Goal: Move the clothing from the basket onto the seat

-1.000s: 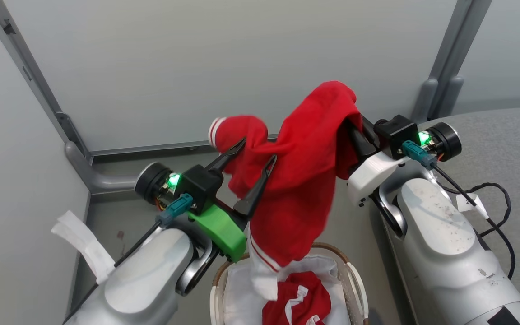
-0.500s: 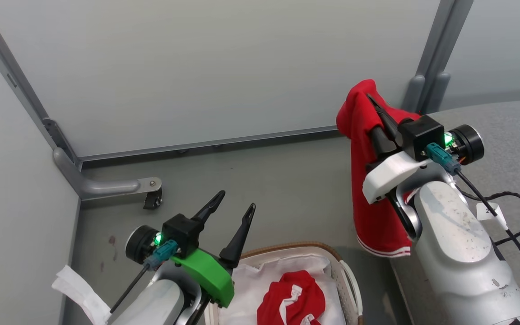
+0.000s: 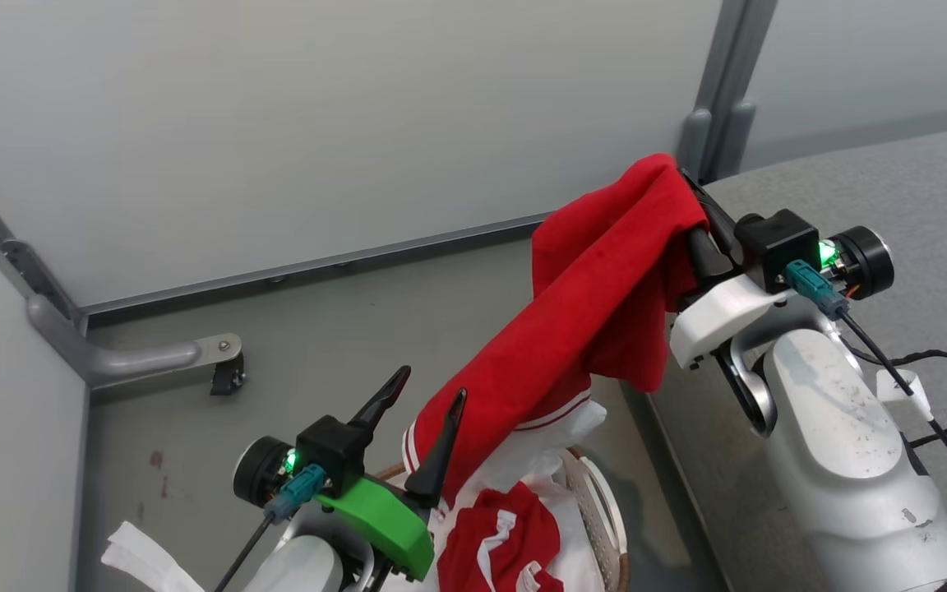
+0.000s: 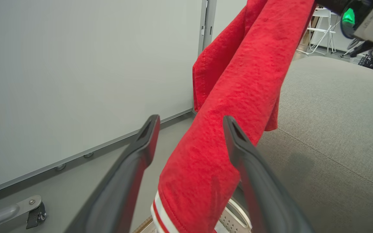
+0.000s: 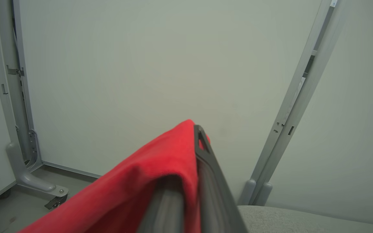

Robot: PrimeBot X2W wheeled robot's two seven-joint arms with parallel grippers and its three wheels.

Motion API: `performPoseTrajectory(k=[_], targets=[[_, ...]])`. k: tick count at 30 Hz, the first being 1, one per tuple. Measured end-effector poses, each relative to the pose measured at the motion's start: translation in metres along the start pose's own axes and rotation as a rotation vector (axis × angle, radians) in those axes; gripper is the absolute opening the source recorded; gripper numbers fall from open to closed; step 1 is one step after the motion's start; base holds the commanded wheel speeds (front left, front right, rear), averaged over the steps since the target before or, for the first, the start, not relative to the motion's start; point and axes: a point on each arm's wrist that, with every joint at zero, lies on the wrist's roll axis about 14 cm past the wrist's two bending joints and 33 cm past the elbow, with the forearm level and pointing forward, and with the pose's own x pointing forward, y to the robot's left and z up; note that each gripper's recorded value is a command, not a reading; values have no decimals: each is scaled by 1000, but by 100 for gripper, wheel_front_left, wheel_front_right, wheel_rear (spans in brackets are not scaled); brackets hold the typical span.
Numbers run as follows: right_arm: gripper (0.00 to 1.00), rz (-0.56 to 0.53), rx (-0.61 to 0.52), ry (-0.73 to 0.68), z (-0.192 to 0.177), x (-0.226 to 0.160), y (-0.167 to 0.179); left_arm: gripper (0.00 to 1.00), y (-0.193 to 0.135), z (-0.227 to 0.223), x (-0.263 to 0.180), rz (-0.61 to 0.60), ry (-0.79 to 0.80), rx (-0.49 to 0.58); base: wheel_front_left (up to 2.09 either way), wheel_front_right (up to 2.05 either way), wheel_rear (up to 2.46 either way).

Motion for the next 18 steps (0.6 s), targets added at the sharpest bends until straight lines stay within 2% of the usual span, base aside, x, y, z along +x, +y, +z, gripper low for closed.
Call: performPoseTrajectory(k=[12,18], targets=[[0,-247,-120,45,0,-47,-108,100,-49,-8,39,-167,1,-24,0,0,0],[0,-365,-156,70,0,-75,-151,100,-70,-19,51,-248,25,-44,0,0,0]])
